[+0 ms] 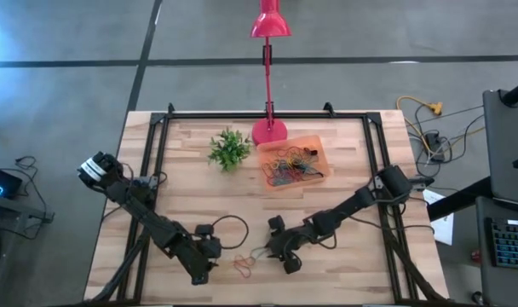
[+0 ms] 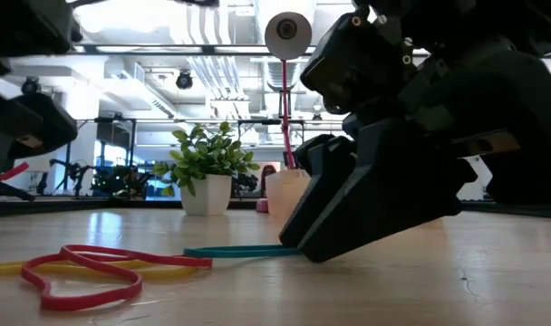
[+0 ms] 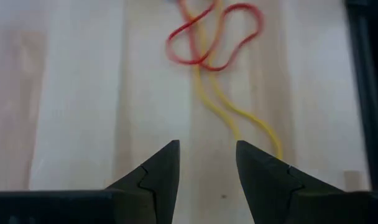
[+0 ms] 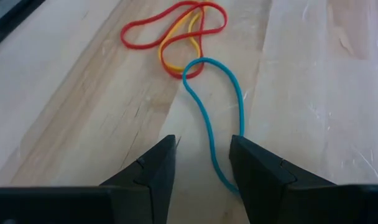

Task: Pick and place rubber bands into bin
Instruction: Put the blue rubberband into the orange container

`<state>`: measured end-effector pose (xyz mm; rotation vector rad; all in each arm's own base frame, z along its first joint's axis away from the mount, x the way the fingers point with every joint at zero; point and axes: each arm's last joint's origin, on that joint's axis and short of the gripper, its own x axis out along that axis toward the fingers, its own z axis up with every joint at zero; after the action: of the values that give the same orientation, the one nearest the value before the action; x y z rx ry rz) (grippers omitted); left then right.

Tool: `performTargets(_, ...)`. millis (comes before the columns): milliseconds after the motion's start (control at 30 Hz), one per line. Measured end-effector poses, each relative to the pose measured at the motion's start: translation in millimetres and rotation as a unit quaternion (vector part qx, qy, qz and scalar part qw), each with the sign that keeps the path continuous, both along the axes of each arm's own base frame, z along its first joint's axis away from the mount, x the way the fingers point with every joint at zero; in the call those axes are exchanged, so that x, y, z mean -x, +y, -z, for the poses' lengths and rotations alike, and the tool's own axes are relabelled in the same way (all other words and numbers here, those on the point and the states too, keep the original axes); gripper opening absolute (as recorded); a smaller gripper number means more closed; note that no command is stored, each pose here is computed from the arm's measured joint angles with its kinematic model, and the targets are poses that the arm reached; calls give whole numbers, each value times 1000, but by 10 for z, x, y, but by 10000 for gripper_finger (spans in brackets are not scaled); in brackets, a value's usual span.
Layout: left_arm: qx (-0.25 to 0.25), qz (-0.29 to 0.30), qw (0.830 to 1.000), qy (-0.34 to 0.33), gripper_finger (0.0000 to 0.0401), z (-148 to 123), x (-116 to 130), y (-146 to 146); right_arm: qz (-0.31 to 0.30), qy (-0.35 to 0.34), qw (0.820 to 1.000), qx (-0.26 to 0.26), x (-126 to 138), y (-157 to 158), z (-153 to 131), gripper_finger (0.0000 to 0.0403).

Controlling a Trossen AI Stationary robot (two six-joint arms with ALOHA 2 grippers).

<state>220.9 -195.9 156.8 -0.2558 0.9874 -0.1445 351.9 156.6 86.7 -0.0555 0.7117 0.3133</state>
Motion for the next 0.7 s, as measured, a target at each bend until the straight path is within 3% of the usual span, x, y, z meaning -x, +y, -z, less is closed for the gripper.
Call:
performTargets(233, -34, -47, 998, -35, 141, 13, -18, 54, 70, 43, 996, -46, -15, -38, 168, 143)
performTargets(500, -36, -36, 998, -42, 141, 4, 32, -13, 107, 58, 989, -82, 15, 24, 209, 143)
performTargets(700, -46, -35, 997, -53, 141, 0, 70, -49, 128, 78, 987, -57, 178, 171, 84, 127)
